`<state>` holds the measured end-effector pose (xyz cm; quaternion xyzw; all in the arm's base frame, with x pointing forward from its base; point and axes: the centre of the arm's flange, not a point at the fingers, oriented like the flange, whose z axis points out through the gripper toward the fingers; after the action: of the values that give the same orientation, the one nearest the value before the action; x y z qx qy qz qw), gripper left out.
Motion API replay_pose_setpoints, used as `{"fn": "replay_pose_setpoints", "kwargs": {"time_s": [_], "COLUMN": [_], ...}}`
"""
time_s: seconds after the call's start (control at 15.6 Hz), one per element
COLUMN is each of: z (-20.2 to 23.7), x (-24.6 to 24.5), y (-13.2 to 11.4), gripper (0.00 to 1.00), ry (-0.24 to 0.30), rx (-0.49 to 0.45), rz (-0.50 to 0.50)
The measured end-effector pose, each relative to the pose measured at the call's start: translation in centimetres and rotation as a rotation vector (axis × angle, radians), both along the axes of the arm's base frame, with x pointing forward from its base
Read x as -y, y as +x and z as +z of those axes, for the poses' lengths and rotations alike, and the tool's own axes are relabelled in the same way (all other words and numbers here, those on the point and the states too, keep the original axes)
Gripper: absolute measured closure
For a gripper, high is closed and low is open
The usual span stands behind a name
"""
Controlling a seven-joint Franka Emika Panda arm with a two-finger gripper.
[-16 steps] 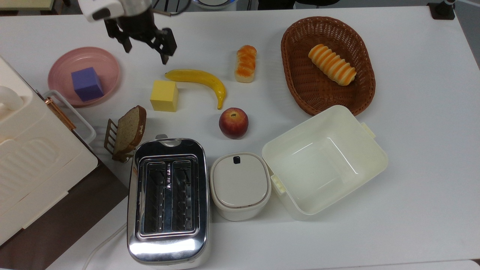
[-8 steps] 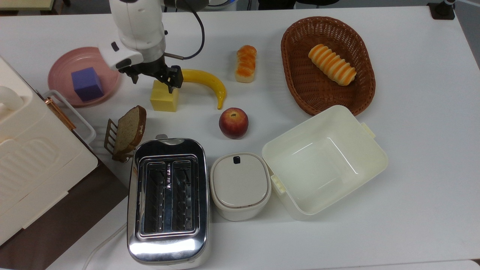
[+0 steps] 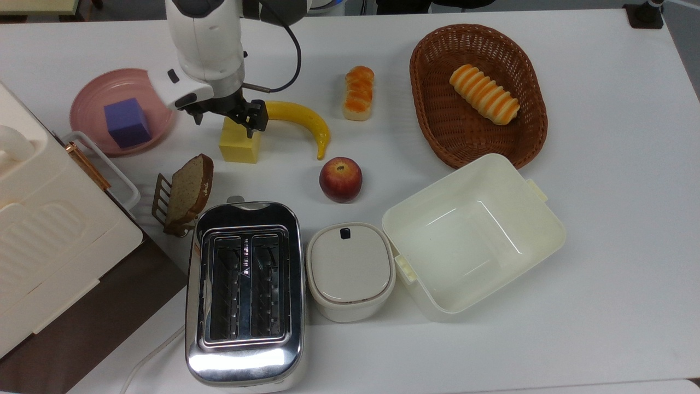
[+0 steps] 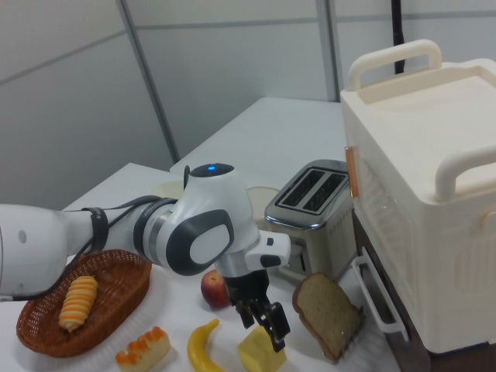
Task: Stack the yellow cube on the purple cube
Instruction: 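Close the gripper on the yellow cube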
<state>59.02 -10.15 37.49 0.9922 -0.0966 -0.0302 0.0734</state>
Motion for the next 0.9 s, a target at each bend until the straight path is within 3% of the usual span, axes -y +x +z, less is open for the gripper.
{"fn": "replay_pose_setpoints", "kwargs": {"time_s": [0.38,0.9], "z": [-2.3,-2.1], "x": [-0.2,-1.0], "y": [-0.2,0.1], "gripper": [0.00,0.00], "ry": [-0.002,-0.005], "rx": [-0.040,-0.031], "rz": [0.012,0.027]}}
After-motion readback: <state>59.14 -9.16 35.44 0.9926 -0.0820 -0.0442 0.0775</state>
